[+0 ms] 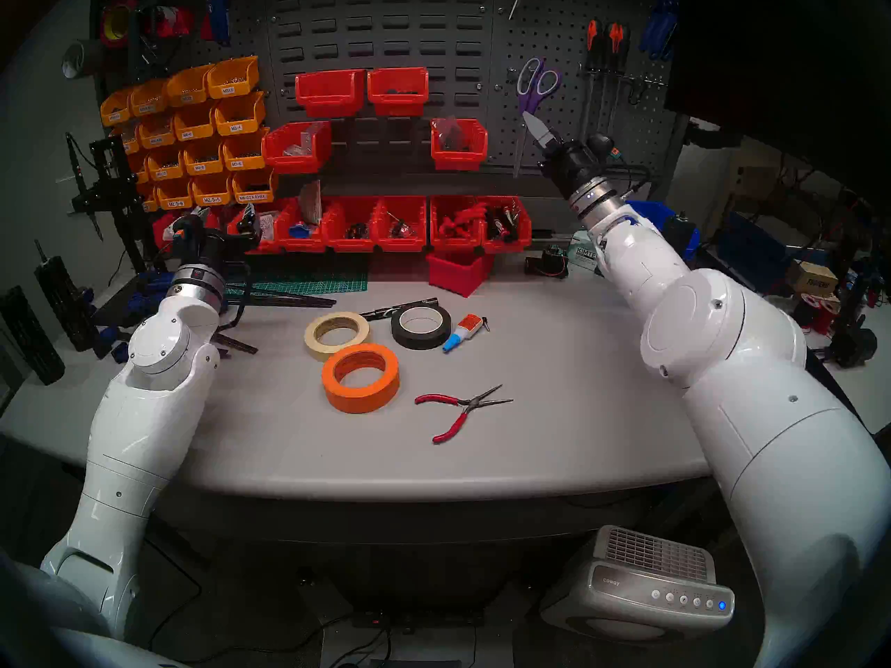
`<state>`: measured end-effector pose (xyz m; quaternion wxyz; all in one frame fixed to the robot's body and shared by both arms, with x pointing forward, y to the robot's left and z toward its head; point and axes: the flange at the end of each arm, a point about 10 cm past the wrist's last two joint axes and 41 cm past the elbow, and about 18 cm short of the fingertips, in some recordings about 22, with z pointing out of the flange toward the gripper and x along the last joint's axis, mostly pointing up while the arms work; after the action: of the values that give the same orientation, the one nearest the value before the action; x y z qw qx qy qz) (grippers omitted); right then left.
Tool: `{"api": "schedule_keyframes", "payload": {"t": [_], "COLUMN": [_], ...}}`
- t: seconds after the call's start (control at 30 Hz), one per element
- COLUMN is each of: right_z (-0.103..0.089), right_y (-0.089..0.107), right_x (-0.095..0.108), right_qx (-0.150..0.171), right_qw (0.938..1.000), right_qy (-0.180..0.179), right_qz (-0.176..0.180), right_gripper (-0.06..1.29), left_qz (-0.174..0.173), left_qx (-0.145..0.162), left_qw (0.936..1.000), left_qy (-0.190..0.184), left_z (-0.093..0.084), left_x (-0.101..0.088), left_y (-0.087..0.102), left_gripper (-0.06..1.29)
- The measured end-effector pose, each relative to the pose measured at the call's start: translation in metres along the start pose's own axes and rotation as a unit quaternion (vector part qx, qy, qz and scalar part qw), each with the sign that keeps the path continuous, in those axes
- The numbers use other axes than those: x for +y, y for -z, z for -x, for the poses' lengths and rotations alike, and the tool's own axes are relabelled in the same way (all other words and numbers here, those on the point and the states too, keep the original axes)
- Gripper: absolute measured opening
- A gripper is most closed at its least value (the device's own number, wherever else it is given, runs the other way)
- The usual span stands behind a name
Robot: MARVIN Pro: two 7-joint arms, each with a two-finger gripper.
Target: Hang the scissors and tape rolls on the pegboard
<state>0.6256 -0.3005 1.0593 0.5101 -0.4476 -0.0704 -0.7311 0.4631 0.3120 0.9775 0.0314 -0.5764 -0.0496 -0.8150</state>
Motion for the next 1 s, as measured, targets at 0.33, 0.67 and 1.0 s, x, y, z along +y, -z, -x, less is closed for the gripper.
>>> {"api": "schedule_keyframes", "payload": {"t": [0.33,0.67,1.0], "right_z": [0.0021,0.0036,0.0040], "right_y": [-0.0041,-0.0078,-0.0076], "right_x": [-0.0022,-0.0038,-0.0034], "right_qx": [-0.002,-0.002,-0.001], "right_qw": [1.0000,0.9999,0.9998], "right_qy": [-0.008,-0.014,-0.017], "right_qz": [-0.004,-0.006,-0.004], "right_gripper": [-0.04,-0.04,-0.04], "left_qz": [0.000,0.000,0.000], "left_qx": [0.000,-0.001,-0.001], "left_qw": [1.0000,1.0000,1.0000], "left_qy": [0.000,0.000,0.000], "left_z": [0.0002,0.0004,0.0005], "left_x": [-0.0001,-0.0001,-0.0001], "left_y": [0.0001,0.0002,0.0002], "left_gripper": [1.23,1.23,1.23]}}
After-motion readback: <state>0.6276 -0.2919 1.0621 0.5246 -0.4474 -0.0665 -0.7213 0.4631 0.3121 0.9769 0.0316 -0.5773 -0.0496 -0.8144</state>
